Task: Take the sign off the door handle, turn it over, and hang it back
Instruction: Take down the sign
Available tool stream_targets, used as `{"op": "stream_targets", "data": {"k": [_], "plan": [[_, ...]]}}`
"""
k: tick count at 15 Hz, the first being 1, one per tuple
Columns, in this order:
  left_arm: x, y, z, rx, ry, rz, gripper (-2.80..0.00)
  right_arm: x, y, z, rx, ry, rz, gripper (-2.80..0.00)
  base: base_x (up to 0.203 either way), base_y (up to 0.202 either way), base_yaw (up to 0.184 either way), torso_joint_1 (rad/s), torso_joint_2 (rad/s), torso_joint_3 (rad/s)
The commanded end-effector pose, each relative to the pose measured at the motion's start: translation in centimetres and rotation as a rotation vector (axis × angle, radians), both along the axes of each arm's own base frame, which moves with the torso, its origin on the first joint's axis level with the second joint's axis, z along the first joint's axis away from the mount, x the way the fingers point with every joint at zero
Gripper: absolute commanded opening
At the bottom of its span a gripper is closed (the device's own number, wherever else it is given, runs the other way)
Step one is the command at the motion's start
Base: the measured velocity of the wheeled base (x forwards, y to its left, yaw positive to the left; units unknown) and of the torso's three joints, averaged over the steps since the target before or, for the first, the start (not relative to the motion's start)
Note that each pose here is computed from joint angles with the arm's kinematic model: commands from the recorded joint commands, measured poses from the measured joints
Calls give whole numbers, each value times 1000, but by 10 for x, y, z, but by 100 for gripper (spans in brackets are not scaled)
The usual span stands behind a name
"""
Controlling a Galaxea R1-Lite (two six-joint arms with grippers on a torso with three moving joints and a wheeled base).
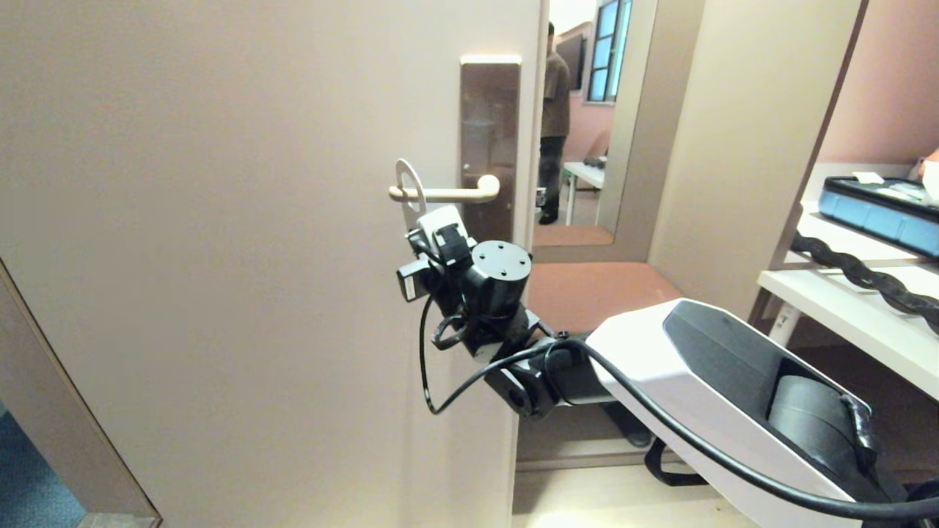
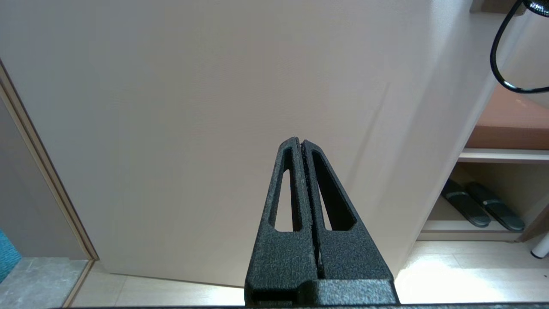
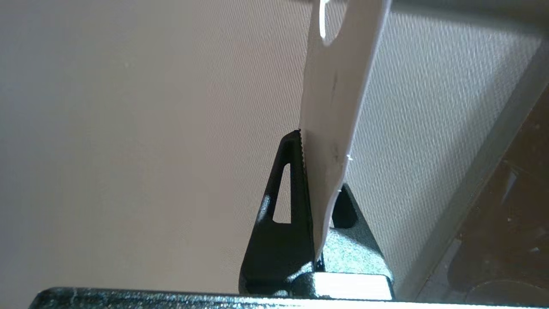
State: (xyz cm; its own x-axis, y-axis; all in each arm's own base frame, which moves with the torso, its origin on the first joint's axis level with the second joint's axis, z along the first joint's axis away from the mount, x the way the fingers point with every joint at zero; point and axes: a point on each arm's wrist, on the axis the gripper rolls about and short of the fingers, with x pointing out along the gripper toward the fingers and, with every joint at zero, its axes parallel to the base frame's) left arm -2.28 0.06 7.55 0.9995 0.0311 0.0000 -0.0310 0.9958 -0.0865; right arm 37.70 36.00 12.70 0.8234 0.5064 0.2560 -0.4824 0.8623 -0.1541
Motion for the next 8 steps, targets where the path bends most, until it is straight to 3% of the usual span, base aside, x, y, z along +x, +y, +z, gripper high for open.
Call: {"op": "stream_targets", "data": {"k": [1,8], "plan": [[0,0,0,-1,1,1,-280,2,2,2,10,-15,-1,-280,0,0,0,0,0,0],[0,0,0,-1,1,1,-280,1,7,-1,4,-19,6,-280,0,0,0,0,0,0]]}}
